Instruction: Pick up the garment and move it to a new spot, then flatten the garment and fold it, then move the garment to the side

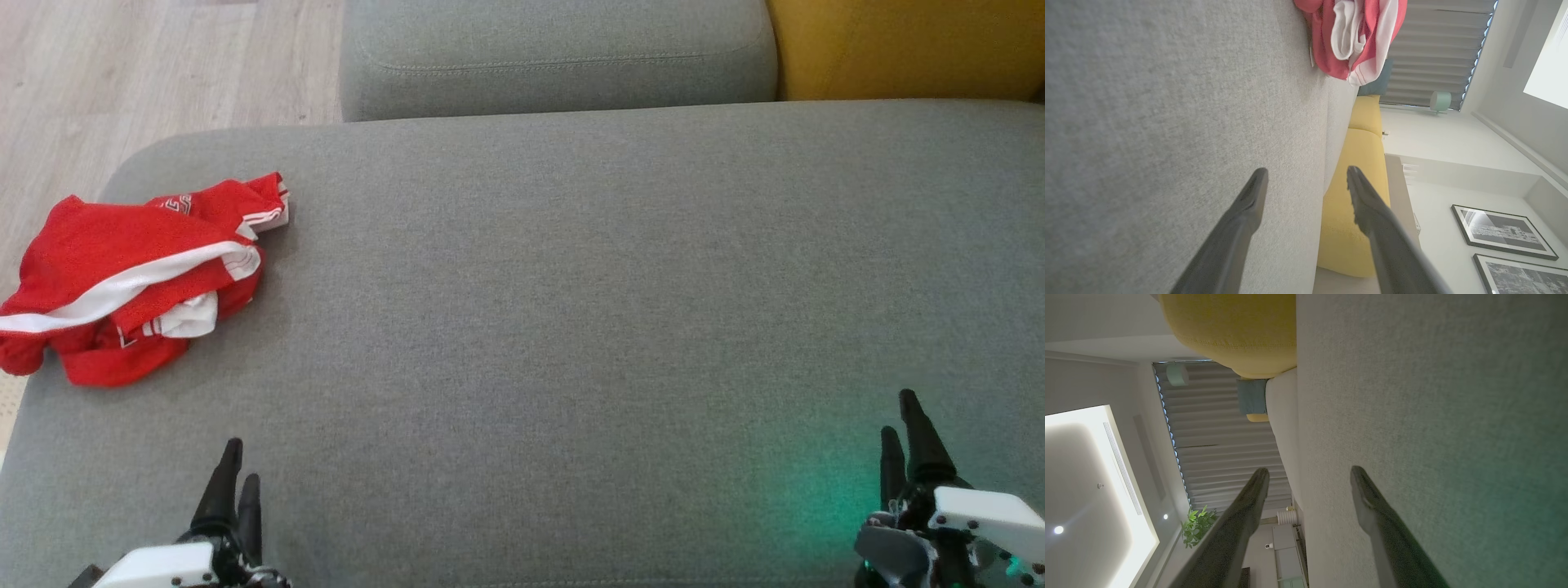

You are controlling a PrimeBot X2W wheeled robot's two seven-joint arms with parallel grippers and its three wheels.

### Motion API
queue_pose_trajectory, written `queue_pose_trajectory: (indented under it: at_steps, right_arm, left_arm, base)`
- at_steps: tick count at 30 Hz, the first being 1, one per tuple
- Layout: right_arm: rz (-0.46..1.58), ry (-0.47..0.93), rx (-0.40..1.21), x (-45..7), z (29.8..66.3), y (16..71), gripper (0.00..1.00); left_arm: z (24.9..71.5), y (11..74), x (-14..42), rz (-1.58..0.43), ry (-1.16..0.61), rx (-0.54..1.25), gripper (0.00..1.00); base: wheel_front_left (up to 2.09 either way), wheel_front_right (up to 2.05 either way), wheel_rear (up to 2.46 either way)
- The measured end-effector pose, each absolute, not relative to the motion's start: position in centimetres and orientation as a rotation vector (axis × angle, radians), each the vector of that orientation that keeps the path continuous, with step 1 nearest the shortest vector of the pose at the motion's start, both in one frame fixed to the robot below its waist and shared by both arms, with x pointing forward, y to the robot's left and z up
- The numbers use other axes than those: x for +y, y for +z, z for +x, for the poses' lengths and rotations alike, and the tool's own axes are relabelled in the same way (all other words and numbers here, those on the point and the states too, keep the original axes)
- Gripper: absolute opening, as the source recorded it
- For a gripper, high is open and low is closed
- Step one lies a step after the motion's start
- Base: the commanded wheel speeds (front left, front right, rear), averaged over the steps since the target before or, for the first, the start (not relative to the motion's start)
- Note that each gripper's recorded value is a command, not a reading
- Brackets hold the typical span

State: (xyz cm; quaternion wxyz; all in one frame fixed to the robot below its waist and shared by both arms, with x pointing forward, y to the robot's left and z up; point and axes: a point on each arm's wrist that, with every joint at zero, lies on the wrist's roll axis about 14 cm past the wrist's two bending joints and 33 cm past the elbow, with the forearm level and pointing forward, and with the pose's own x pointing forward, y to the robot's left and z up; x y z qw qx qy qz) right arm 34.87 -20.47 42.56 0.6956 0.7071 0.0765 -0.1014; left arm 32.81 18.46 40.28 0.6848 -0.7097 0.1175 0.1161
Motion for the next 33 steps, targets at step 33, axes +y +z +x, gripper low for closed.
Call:
queue_pose_trajectory:
  at_steps: [33]
  right_arm:
    - [1.211, -0.148, 0.195, -18.9, 36.5, 43.5, 1.0]
  left_arm:
    - [34.7, 41.4, 18.9, -1.189, 0.219, 0.251, 1.0]
  base:
    - [0.0, 0.0, 0.0]
